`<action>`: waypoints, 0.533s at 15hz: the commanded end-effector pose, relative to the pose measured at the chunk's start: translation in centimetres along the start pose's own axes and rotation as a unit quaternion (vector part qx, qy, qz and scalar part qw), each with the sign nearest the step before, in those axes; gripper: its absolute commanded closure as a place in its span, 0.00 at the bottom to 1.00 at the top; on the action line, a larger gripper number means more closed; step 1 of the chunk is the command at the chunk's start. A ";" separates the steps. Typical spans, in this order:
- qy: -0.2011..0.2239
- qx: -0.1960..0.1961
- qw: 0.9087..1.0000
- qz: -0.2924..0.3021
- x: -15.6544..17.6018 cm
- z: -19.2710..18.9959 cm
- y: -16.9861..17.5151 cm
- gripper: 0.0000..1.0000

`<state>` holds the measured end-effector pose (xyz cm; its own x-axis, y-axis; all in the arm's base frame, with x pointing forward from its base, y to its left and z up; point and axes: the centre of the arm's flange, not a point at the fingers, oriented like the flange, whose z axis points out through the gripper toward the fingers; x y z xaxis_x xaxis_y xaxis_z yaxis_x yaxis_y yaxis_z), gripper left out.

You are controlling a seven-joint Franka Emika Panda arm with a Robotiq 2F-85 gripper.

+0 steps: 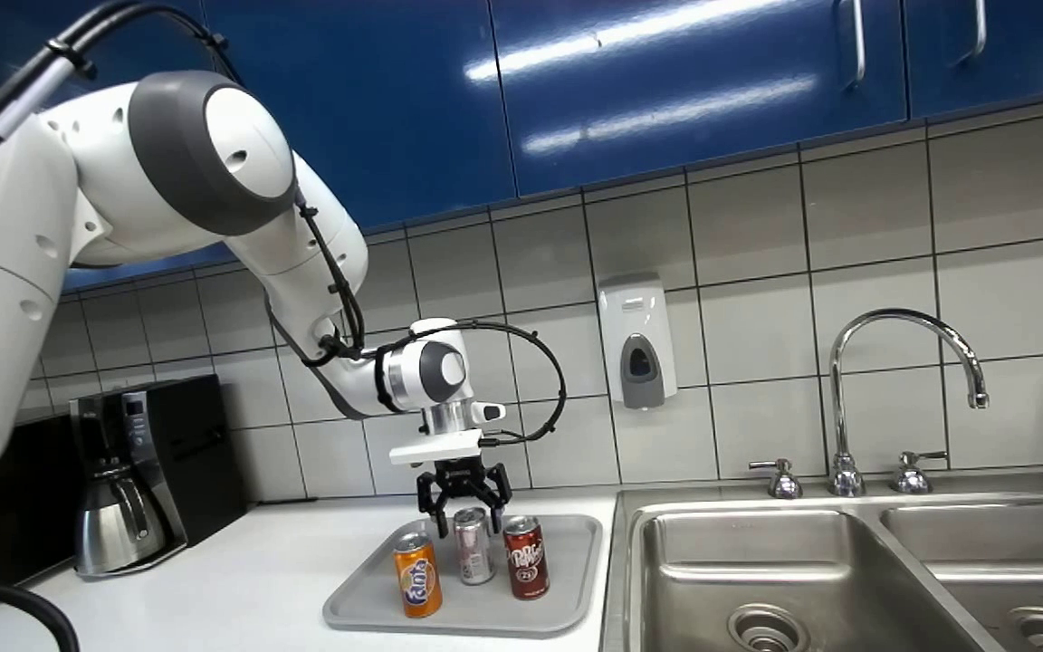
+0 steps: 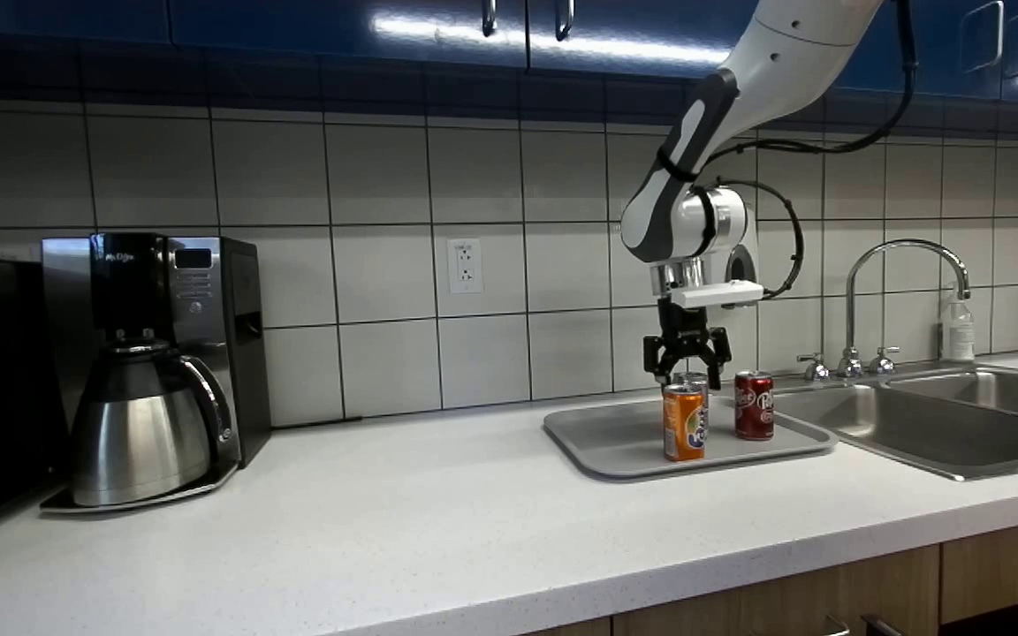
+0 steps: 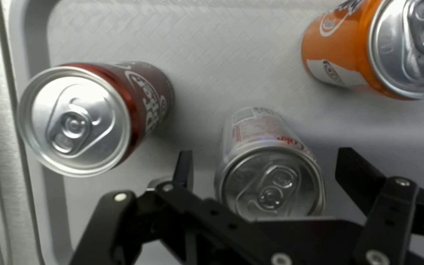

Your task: Put the grey can on the tray

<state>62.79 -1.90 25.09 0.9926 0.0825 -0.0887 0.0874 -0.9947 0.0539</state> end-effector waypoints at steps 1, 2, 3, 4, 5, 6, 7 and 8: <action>0.001 -0.001 1.000 0.006 -0.2 -2.9 0.2 0.00; 0.004 -0.001 1.000 0.005 -0.4 -3.5 0.3 0.00; 0.008 -0.002 1.000 0.005 -0.6 -4.2 0.4 0.00; 0.012 -0.001 1.000 0.004 -0.9 -4.9 0.5 0.00; 0.016 -0.001 1.000 0.004 -1.1 -5.5 0.6 0.00; 0.020 0.000 1.000 0.004 -1.3 -6.2 0.7 0.00; 0.023 -0.002 1.000 0.005 -1.5 -6.8 0.7 0.00; 0.027 -0.001 1.000 0.004 -2.0 -7.4 0.8 0.00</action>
<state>63.05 -2.06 30.06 0.9962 0.0782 -0.0374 0.0802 -0.9951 0.0577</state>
